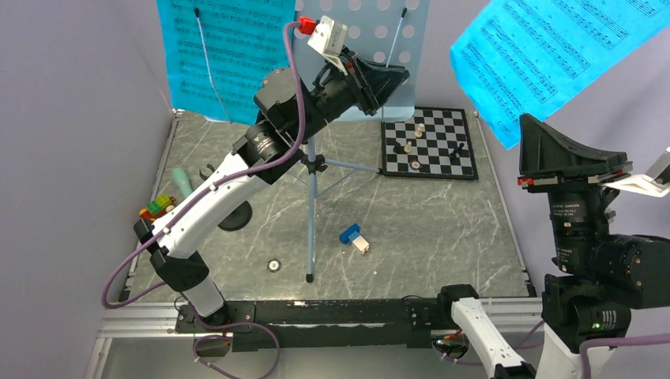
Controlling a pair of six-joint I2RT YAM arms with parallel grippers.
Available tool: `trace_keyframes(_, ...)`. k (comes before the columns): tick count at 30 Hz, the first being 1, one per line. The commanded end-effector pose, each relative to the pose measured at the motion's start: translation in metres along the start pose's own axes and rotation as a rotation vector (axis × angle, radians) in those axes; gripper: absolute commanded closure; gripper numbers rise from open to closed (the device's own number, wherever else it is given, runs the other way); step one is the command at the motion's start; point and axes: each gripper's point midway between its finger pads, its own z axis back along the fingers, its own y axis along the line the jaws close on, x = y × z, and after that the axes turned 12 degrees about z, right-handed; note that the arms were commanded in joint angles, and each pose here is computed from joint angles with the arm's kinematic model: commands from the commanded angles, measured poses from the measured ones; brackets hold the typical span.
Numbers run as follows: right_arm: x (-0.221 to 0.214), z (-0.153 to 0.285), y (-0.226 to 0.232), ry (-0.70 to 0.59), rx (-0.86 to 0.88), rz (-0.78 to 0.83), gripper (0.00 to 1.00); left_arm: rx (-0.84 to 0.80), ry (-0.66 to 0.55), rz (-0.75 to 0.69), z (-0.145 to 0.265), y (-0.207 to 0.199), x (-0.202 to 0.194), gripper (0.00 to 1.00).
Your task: Pack up the instrument practice props
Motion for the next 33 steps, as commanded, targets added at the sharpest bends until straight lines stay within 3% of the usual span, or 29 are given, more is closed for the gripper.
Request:
trace_keyframes(1,0.002,0.008,-0.007,0.000,-0.046,0.013,1.00,-0.082,-0.033,0.051,-0.007,-0.021,0.009,0.80)
trace_keyframes(4,-0.004,0.010,-0.011,0.012,-0.061,0.016,1.00,-0.091,-0.025,0.058,-0.008,-0.022,0.006,0.74)
trace_keyframes(9,-0.024,0.008,-0.017,0.051,-0.074,0.004,1.00,-0.059,-0.053,0.057,0.004,-0.018,0.011,0.31)
trace_keyframes(16,-0.050,0.003,-0.020,0.105,-0.067,-0.020,1.00,-0.020,-0.087,0.019,0.029,-0.017,0.026,0.05)
trace_keyframes(22,-0.080,-0.001,-0.026,0.171,-0.070,-0.034,1.00,-0.010,-0.120,0.032,0.062,-0.019,0.032,0.01)
trace_keyframes(33,-0.169,0.007,-0.052,0.355,-0.135,-0.064,1.00,-0.035,-0.025,0.124,0.110,-0.022,-0.014,0.01)
